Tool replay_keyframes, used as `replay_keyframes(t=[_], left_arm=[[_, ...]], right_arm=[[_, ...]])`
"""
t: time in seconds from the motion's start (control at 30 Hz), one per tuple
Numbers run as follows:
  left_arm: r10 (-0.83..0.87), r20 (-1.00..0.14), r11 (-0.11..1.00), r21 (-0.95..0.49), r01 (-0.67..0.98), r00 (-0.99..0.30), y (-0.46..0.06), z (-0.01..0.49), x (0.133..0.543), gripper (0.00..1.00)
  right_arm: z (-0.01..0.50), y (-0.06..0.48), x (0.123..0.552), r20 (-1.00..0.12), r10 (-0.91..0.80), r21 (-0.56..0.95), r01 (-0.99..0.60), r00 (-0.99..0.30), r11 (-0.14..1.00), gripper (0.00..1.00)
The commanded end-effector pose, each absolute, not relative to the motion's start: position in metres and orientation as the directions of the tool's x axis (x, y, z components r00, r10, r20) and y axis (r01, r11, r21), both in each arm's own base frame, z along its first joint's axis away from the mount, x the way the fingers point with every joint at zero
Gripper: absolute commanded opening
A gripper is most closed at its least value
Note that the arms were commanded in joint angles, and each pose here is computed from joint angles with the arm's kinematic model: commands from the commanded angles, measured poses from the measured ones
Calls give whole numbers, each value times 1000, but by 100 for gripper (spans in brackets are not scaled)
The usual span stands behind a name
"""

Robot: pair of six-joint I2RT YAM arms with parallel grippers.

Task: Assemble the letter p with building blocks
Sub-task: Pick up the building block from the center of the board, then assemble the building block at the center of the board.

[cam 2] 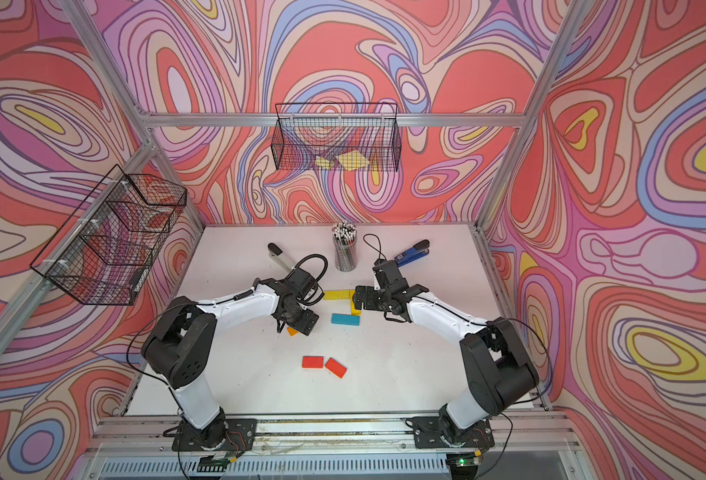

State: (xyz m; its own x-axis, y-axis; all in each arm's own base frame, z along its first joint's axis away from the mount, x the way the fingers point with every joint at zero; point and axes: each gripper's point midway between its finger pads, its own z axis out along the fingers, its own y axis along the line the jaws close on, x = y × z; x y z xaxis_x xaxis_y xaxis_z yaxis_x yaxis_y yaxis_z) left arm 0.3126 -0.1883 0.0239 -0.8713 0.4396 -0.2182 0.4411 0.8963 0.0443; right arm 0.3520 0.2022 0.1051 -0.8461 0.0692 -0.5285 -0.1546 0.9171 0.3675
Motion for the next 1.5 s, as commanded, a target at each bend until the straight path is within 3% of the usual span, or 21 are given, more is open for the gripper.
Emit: replay_keyframes(t=[0.0, 0.23, 0.37, 0.77, 1.47], left_arm=[[456, -194, 890, 67, 452, -869, -188, 20, 317, 72], [439, -165, 896, 14, 443, -883, -196, 15, 313, 32], [398, -173, 913, -26, 408, -901, -201, 19, 311, 15], [53, -296, 968, -218, 122, -954, -231, 38, 337, 19], [8, -305, 961, -262, 92, -952, -255, 27, 353, 23]], right_arm=[[111, 191, 353, -552, 95, 348, -125, -828, 929, 96], [111, 183, 347, -556, 94, 326, -113, -826, 938, 96], [113, 177, 347, -563, 96, 310, -103, -821, 945, 96], [98, 150, 360, -517, 114, 291, -49, -849, 955, 96], [88, 134, 356, -502, 118, 276, -29, -857, 961, 96]])
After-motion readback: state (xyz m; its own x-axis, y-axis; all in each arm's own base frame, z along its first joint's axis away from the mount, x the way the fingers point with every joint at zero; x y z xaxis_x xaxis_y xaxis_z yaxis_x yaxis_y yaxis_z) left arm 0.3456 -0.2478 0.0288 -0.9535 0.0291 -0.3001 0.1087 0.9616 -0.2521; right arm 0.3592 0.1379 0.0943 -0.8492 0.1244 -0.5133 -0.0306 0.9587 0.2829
